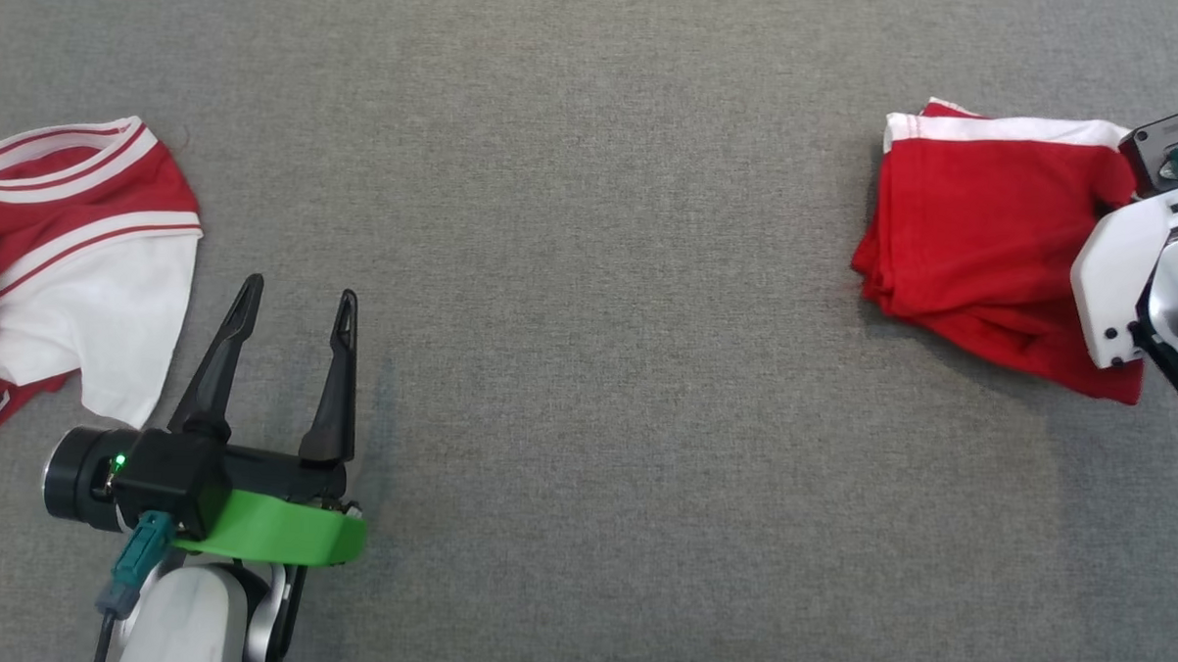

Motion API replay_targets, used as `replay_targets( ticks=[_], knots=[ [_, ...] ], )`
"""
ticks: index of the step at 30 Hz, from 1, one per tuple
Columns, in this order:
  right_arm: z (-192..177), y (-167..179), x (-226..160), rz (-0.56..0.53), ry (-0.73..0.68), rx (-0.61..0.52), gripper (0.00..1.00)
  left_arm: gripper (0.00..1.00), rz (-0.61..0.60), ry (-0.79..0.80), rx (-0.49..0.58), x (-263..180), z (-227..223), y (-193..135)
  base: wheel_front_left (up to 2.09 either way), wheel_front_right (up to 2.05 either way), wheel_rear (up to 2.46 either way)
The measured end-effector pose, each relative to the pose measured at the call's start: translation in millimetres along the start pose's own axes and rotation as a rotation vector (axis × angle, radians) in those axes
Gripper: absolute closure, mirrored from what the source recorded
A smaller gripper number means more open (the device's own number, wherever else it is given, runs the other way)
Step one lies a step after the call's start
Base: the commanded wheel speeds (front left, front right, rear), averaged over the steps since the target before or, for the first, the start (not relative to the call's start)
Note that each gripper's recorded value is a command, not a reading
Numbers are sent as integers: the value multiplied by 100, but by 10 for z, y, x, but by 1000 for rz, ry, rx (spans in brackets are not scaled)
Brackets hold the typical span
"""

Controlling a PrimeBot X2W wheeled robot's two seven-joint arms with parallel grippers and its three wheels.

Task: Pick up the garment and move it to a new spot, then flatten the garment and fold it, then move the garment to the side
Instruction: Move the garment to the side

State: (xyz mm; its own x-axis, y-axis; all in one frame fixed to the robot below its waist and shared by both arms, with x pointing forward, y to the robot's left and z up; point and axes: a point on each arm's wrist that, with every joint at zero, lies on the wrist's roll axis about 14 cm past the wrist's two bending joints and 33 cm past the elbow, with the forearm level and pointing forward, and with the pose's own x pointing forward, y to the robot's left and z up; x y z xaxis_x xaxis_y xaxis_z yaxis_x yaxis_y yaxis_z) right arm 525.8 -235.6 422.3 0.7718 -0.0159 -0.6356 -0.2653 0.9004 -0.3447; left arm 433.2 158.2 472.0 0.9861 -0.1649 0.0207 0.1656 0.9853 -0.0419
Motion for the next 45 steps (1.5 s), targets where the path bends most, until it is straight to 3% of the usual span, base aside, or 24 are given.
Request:
replay_targets(
  ticks=[19,27,28,29,35,45],
  knots=[
    [-382,-1421,206,-201,68,-290,100,0,-45,13,24,251,-203,23,0,0,0],
    [-488,-1657,425,-242,88,-299,100,0,-34,31,32,325,-330,89,0,0,0],
    [-520,-1654,461,-241,93,-296,81,0,-31,36,33,328,-354,98,0,0,0],
    [-562,-1663,494,-244,103,-285,0,0,-30,41,33,330,-378,104,0,0,0],
    [-642,-1559,649,-235,84,-247,0,0,-22,52,42,325,-416,131,0,0,0],
    [-373,-1188,477,-191,-178,-81,0,0,-6,12,28,270,-208,117,0,0,0]
  ],
)
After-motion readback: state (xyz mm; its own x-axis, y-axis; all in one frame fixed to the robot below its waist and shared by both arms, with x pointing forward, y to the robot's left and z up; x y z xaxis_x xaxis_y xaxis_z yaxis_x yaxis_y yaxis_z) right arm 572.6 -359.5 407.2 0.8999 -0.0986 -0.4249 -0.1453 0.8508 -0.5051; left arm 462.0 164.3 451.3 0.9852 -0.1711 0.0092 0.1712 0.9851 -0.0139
